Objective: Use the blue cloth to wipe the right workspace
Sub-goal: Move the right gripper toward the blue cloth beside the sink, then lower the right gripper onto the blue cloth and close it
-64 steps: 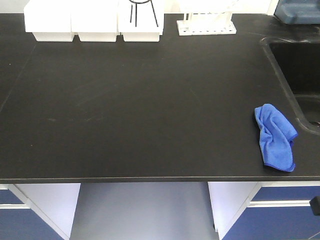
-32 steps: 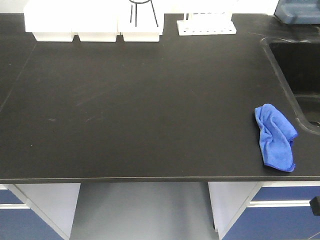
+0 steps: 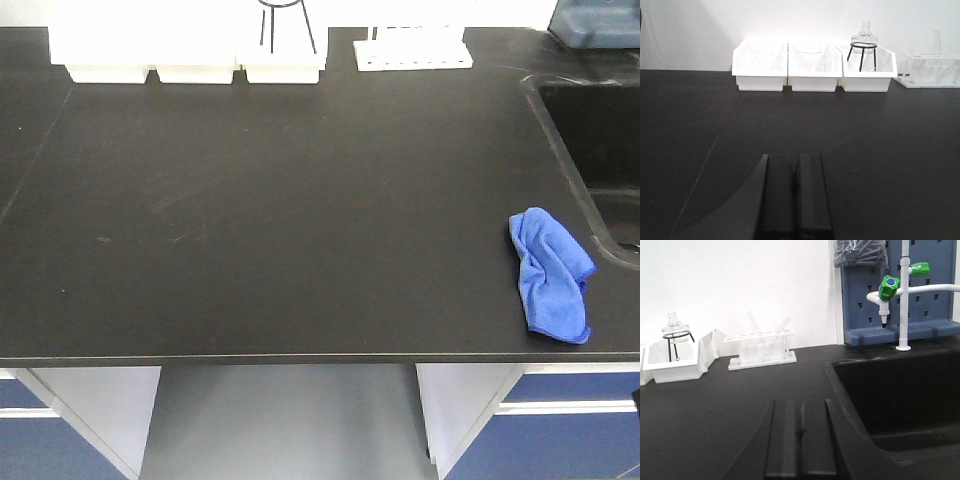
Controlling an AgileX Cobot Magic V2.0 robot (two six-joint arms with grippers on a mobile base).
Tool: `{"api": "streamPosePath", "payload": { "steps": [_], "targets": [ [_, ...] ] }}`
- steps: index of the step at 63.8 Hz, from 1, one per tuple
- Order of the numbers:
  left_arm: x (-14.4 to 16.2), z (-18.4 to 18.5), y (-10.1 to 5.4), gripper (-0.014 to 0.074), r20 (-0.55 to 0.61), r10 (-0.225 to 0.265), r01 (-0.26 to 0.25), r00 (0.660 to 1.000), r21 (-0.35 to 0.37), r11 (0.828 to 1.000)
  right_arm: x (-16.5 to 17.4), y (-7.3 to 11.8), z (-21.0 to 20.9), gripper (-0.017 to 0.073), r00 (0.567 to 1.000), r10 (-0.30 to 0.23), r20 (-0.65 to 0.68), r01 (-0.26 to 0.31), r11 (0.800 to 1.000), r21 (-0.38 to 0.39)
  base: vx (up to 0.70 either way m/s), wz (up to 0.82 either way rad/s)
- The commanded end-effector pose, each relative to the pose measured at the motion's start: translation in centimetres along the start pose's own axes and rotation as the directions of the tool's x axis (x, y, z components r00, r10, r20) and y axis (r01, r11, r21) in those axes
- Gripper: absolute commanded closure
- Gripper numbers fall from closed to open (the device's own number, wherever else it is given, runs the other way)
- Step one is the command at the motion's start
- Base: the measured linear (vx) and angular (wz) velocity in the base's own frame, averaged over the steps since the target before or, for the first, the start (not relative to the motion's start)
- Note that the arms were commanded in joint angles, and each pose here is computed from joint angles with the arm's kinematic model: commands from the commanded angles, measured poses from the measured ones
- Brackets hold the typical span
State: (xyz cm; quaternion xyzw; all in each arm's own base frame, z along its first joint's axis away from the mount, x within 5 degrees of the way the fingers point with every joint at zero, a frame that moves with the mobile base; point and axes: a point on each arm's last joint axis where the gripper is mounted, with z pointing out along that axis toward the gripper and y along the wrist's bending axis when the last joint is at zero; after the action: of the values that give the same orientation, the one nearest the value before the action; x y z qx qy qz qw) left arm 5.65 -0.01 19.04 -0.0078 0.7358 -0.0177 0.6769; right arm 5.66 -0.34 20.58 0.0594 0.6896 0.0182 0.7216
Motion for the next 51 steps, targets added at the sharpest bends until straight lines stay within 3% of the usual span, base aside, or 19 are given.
{"api": "streamPosePath", "payload": {
  "steps": [1, 8, 18, 25, 35, 43, 51],
  "targets": [
    [0.2, 0.0, -0.1, 0.0599, 0.067, -0.008, 0.006, 0.998, 0.019, 1.0, -4.5, 0.5, -0.5, 0.0562, 0.984, -0.016, 0.178, 0.019, 1.0, -0.011, 0.0, 0.0],
    [0.2, 0.0, -0.1, 0.0599, 0.067, -0.008, 0.006, 0.998, 0.019, 1.0, -9.0, 0.9, -1.3, 0.0562, 0.985, -0.063, 0.159, 0.063, 0.998, 0.002, 0.0, 0.0],
    [0.2, 0.0, -0.1, 0.0599, 0.067, -0.008, 0.006, 0.998, 0.019, 1.0, -13.3, 0.8, 0.0, 0.0562, 0.979, -0.181, -0.097, 0.188, 0.979, 0.072, 0.0, 0.0],
    [0.2, 0.0, -0.1, 0.0599, 0.067, -0.008, 0.006, 0.998, 0.019, 1.0, -15.1, 0.7, 2.9, 0.0561, 0.955, -0.234, -0.182, 0.253, 0.963, 0.088, 0.0, 0.0],
    [0.2, 0.0, -0.1, 0.0599, 0.067, -0.008, 0.006, 0.998, 0.019, 1.0, -13.8, 0.7, 9.5, 0.0559, 0.924, -0.247, -0.293, 0.27, 0.962, 0.043, 0.0, 0.0],
    [0.2, 0.0, -0.1, 0.0599, 0.067, -0.008, 0.006, 0.998, 0.019, 1.0, -11.5, 0.7, 13.7, 0.0543, 0.906, -0.233, -0.354, 0.25, 0.968, 0.004, 0.0, 0.0],
    [0.2, 0.0, -0.1, 0.0599, 0.067, -0.008, 0.006, 0.998, 0.019, 1.0, -8.4, 0.4, 16.5, 0.0498, 0.848, -0.227, -0.479, 0.248, 0.968, -0.02, 0.0, 0.0]
  ]
}}
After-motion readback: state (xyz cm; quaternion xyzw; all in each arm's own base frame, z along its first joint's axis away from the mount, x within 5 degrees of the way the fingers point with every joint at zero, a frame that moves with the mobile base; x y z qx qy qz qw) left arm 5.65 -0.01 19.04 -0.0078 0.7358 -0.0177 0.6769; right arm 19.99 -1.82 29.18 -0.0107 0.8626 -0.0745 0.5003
